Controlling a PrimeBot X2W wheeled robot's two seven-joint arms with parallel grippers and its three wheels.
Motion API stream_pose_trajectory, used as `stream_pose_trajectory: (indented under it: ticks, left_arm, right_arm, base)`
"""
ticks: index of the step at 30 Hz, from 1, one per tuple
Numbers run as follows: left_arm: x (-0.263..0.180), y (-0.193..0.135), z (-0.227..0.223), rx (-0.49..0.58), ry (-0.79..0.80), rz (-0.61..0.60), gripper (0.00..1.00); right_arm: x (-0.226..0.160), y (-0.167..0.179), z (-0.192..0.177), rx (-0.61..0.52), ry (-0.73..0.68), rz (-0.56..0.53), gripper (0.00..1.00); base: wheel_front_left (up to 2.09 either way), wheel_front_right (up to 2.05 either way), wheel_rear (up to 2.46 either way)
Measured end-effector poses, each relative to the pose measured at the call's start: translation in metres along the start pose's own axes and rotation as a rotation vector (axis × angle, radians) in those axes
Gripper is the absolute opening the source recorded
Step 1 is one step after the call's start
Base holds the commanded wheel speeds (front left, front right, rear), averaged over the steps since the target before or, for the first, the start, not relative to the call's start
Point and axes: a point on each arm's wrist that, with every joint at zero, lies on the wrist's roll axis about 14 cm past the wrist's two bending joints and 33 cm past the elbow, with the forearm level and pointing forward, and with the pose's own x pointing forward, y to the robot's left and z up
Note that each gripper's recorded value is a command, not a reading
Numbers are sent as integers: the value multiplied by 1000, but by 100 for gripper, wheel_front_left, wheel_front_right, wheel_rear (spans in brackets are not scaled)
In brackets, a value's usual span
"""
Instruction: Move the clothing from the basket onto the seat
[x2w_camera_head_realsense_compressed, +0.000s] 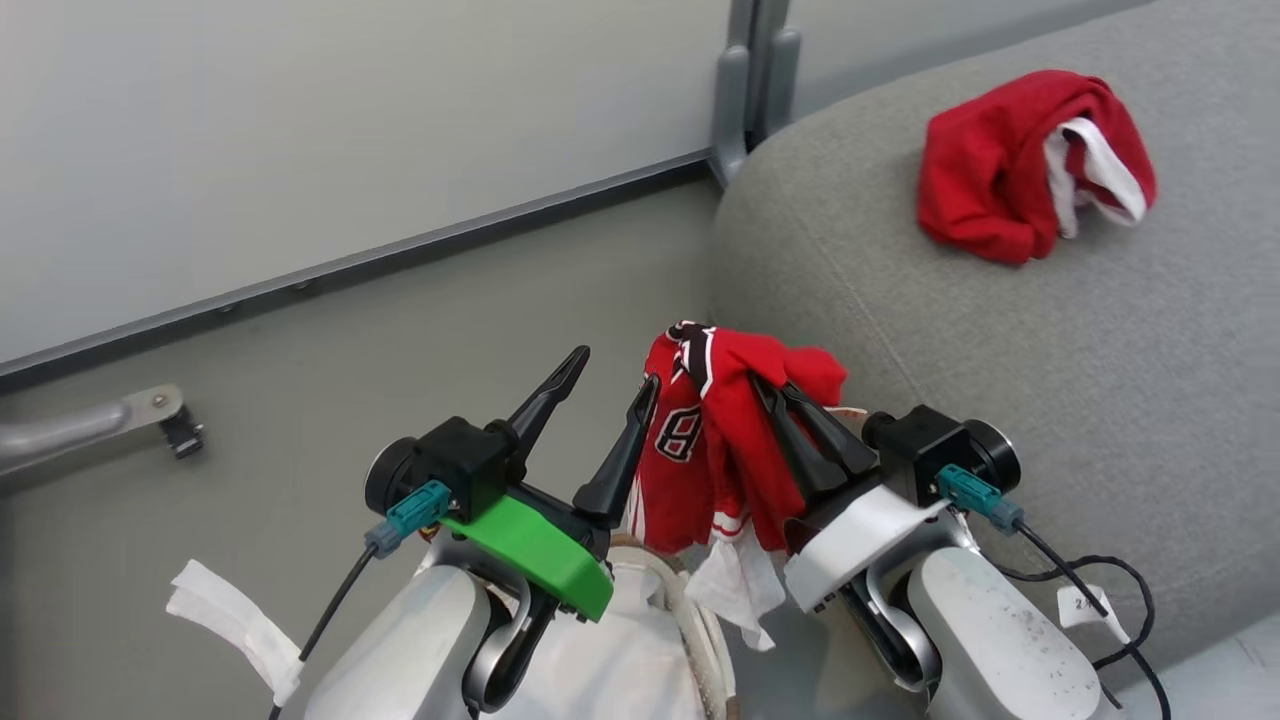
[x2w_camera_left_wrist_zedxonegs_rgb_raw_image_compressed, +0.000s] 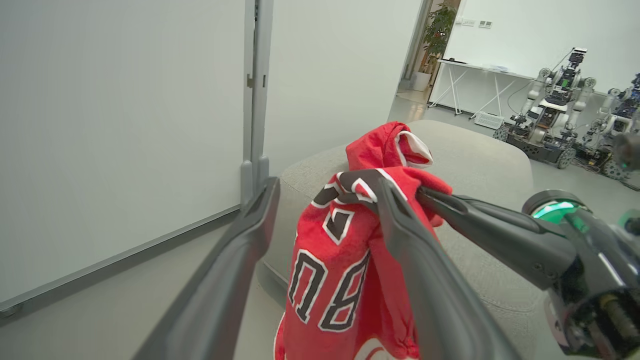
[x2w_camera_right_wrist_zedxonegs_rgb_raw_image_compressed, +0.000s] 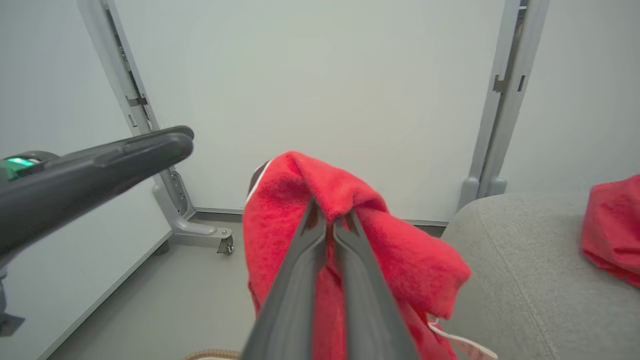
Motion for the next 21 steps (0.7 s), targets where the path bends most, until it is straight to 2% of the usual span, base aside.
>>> stream_pose_trajectory:
  ticks: [6,11,16,21]
  left_arm:
    - [24,-34,-20,-47,38,-119,100]
    - [34,-57,-41,-78,84,-208,100]
    - [38,-55,-57,-92,121,-242,100]
    - [36,-36,-73,-96,154,-242,100]
  right_arm:
    - [-35,-53,11,-41,-16,-180,0]
    - [-57,-99,19,-123,-8,-321,0]
    - [-50,-140,46,-269,-27,-387,0]
    - [-26,-185,99,-496,-79,-412,0]
  base:
    - [0,0,0]
    - [0,0,0]
    - [0,0,0]
    - [0,0,0]
